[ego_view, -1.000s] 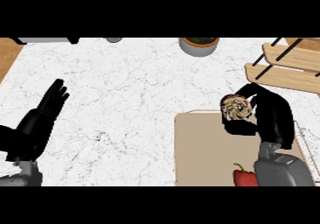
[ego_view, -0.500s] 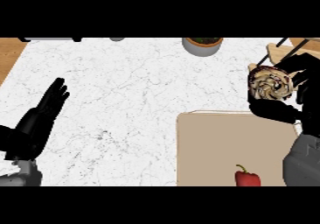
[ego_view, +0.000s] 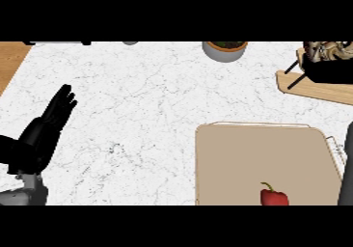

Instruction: Pick the cupcake from the tray and place it in the tiered shelf

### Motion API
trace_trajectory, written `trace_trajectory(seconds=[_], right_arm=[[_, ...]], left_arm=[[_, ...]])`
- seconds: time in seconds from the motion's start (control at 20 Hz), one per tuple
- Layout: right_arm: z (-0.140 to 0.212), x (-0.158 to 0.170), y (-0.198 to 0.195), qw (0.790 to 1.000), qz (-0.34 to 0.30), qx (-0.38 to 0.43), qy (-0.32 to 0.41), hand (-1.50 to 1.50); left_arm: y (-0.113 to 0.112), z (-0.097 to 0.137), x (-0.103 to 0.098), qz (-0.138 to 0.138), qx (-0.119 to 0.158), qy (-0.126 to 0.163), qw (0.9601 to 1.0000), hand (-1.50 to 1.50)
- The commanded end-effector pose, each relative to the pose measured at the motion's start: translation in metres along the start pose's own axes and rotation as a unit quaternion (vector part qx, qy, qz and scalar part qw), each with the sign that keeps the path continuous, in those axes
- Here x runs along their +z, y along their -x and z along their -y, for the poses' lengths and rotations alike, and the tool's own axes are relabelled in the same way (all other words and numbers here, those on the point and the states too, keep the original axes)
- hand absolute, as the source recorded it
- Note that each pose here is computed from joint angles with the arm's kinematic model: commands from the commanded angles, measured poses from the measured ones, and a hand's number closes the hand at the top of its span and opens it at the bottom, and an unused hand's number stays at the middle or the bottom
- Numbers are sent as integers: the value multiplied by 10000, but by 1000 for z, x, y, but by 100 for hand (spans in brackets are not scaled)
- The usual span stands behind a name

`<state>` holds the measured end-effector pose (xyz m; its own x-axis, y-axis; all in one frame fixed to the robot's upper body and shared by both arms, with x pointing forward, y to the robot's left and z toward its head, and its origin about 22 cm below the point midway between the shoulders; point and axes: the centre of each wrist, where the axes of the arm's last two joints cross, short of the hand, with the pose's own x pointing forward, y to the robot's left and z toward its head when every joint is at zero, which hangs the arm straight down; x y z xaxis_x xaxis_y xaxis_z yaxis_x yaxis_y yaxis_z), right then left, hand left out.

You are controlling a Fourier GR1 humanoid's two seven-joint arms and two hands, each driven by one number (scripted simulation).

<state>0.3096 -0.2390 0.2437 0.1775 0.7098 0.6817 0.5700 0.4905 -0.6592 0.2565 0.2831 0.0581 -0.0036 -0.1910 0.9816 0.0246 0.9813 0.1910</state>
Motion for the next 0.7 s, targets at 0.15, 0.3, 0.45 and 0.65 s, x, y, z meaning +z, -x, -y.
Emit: trace_trajectory(seconds=[0.15,0.3,0.45,0.65], right_arm=[[8,-28,-1,9779,-74,-2089,98,150],[9,-35,-2,9359,-268,-3510,146,150],[14,-67,9,9270,-224,-3743,90,150],[17,-70,46,9980,359,421,297,150]], left_arm=[[-8,0,-4,154,4,98,9998,0],[-6,6,-3,79,55,146,9998,0],[2,5,-16,97,96,-21,9999,0],[-10,-4,-4,182,-73,67,9998,0]])
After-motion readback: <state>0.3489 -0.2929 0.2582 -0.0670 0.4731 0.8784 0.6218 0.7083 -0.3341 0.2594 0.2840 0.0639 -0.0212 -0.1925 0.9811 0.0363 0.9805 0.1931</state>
